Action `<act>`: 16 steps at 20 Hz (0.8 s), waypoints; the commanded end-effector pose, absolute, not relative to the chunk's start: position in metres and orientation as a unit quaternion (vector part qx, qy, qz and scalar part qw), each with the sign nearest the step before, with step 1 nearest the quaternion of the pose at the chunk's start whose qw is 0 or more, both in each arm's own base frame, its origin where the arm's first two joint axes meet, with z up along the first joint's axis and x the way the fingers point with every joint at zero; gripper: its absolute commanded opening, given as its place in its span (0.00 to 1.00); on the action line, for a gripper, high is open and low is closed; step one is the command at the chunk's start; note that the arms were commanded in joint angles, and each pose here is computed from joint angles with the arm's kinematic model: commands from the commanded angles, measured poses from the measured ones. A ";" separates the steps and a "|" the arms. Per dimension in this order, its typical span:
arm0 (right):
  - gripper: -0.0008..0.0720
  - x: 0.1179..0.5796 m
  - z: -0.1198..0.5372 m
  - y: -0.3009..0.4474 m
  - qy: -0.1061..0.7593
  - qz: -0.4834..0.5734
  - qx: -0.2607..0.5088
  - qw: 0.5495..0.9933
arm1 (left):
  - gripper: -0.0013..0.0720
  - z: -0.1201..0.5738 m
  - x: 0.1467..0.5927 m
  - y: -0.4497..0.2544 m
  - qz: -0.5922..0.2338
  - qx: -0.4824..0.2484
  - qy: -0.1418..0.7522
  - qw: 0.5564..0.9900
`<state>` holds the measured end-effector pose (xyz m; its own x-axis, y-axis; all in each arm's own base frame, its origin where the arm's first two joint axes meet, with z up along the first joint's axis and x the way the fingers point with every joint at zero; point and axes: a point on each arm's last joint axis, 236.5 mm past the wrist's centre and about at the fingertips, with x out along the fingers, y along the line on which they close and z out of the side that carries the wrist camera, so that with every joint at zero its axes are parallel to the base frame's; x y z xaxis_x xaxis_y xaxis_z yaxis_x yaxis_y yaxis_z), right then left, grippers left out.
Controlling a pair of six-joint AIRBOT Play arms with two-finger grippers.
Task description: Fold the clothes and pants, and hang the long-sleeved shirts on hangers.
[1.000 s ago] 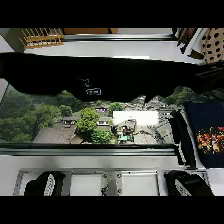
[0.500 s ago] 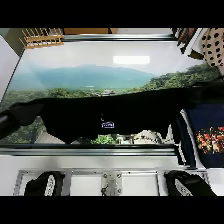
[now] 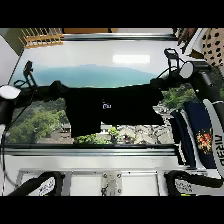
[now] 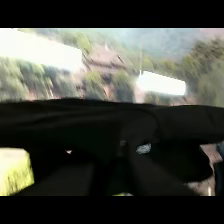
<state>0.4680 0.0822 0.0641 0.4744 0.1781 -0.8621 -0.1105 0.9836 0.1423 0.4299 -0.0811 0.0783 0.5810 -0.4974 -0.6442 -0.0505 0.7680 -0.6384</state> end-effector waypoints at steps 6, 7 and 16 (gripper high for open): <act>0.82 0.496 0.116 0.051 0.412 0.056 0.054 0.908 | 0.86 0.011 0.475 0.007 -0.076 -0.310 0.526 0.789; 0.82 0.486 0.119 0.050 0.417 0.060 0.046 0.906 | 0.87 -0.010 0.454 0.016 -0.064 -0.293 0.560 0.772; 0.82 0.422 0.078 0.070 0.491 0.085 0.065 0.864 | 0.86 -0.116 0.409 -0.037 -0.103 -0.279 0.631 0.716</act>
<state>0.4363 0.0629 0.0901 0.5445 0.1916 -0.8166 -0.0751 0.9808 0.1801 0.4102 -0.0222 -0.0943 0.2009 -0.4911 -0.8476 -0.2188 0.8209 -0.5275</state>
